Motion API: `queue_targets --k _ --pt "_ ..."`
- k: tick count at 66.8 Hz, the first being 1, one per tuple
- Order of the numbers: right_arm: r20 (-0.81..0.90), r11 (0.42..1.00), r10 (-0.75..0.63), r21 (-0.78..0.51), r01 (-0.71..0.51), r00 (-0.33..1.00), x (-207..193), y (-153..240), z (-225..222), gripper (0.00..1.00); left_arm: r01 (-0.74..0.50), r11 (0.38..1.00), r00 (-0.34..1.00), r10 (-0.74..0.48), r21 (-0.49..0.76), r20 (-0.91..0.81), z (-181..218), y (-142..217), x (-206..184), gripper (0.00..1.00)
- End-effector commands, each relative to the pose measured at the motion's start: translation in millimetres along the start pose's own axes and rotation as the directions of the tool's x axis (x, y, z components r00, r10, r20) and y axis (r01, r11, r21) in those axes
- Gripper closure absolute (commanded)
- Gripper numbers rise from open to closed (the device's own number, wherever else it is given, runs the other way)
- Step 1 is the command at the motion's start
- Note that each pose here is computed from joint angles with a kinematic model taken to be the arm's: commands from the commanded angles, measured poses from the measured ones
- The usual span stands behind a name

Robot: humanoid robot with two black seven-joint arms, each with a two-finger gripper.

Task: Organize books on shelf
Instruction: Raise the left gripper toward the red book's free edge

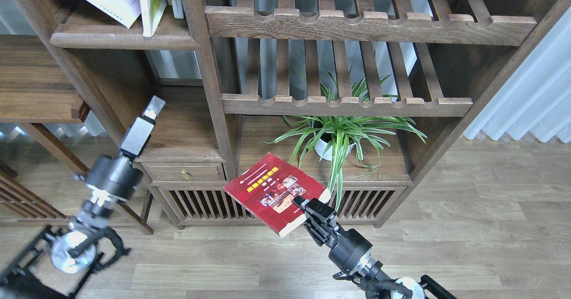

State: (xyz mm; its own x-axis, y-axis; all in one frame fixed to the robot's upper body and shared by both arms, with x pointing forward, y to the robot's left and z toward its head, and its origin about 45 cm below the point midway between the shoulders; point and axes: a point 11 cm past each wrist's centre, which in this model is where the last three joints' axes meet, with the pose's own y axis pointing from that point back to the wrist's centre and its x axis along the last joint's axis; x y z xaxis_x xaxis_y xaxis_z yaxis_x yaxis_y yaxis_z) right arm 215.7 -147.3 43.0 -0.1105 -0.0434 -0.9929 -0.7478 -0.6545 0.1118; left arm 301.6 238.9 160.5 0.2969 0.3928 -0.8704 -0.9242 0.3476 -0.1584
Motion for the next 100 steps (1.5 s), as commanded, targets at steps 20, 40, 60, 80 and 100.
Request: queue_targets --k 20,40,60,80,100 --pt "0.028 0.997 -0.063 0.041 0.062 0.998 -18.0 -12.4 -10.5 0.95 -0.23 0.957 0.917 0.153 -0.177 -0.368 -9.8 62.2 40.6 0.04" --pt "0.05 0.997 -0.071 0.036 0.069 0.996 -19.3 -12.9 -5.4 0.95 -0.246 0.959 0.729 0.277 0.137 -0.626 -116.1 111.7 24.1 0.02" --pt "0.065 0.994 -0.113 0.0 0.113 0.992 -31.8 -14.2 10.1 0.94 -0.182 0.952 0.763 0.294 0.245 -0.576 -102.9 122.7 21.3 0.03" --pt "0.039 0.997 -0.082 -0.008 0.082 0.996 -26.4 2.3 1.0 0.94 -0.157 0.914 0.808 0.337 0.374 -0.484 -56.3 142.9 35.6 0.13" --pt "0.062 0.996 -0.062 -0.066 0.066 0.996 -21.5 -0.7 16.8 0.94 -0.182 0.902 0.841 0.35 0.391 -0.414 -6.5 139.8 43.9 0.09"
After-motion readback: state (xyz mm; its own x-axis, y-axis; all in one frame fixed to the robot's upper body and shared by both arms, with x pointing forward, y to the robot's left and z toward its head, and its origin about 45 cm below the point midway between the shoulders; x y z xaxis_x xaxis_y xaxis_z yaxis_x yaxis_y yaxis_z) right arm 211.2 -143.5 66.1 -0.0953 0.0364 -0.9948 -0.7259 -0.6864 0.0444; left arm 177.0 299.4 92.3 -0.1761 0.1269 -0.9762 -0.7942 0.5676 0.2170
